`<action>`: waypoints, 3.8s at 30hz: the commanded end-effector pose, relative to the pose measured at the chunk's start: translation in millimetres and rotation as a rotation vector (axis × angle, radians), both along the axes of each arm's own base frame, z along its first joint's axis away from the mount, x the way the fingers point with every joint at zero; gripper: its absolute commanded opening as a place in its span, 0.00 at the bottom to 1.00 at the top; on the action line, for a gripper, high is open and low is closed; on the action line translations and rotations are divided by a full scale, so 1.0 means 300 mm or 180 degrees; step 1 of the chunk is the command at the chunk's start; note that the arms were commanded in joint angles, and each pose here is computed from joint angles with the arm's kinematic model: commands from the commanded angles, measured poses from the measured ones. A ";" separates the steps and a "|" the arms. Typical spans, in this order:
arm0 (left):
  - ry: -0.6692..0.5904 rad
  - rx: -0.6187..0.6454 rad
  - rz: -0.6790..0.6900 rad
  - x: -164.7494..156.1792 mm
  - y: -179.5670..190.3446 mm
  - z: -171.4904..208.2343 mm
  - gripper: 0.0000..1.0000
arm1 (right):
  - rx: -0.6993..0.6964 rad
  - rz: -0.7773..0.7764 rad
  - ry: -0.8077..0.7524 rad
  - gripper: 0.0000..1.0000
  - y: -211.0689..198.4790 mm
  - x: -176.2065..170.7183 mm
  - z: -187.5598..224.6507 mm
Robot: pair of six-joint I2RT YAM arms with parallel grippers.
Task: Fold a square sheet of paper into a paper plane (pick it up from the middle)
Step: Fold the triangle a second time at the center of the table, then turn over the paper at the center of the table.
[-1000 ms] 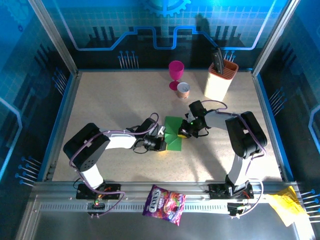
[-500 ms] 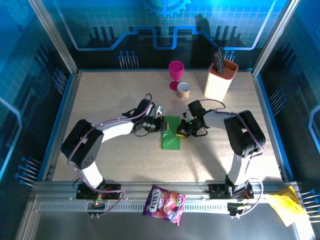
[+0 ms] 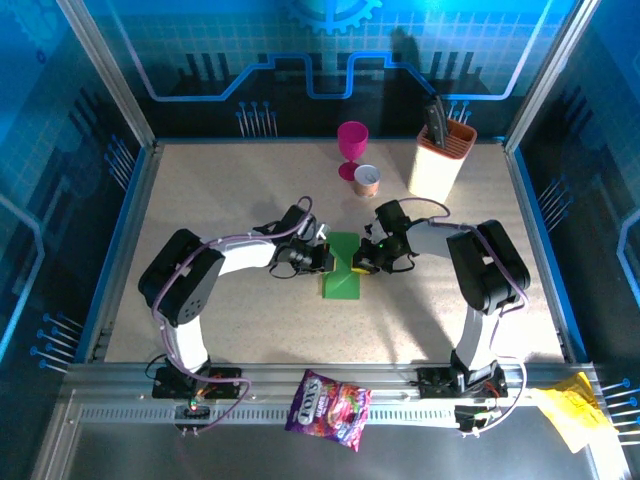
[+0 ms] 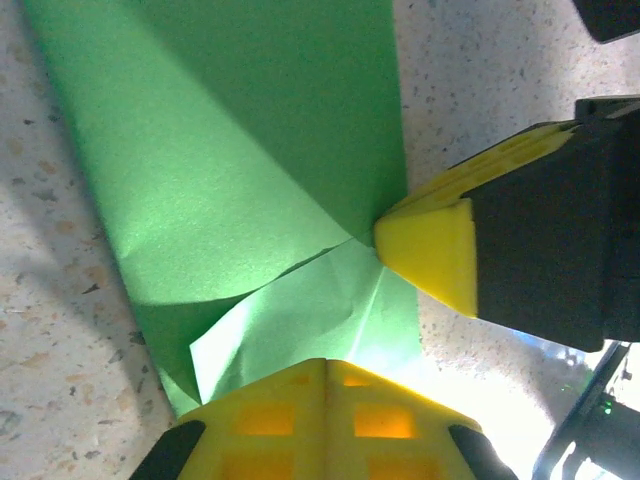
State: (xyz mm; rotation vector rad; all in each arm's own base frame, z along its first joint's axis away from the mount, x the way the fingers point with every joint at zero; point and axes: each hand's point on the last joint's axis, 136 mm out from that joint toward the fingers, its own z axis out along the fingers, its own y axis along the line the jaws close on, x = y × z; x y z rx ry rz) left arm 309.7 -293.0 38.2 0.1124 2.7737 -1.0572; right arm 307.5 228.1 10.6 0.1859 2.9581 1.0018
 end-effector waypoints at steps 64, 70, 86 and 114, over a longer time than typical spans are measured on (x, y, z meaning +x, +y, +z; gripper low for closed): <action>0.0291 0.0326 0.0016 -0.083 0.077 -0.155 0.00 | -0.0221 -0.0038 -0.0157 0.48 0.098 -0.049 0.060; 0.0276 0.0333 0.0022 -0.084 0.080 -0.151 0.00 | -0.0234 -0.0102 -0.0143 0.45 0.057 -0.050 0.038; 0.0107 0.0093 0.0241 -0.014 0.082 -0.018 0.00 | -0.0044 -0.0148 -0.0211 0.00 0.051 -0.061 0.123; -0.0159 -0.0298 0.1423 0.151 0.342 0.260 0.14 | -0.4430 0.0795 -0.0543 0.00 -0.178 -0.053 0.260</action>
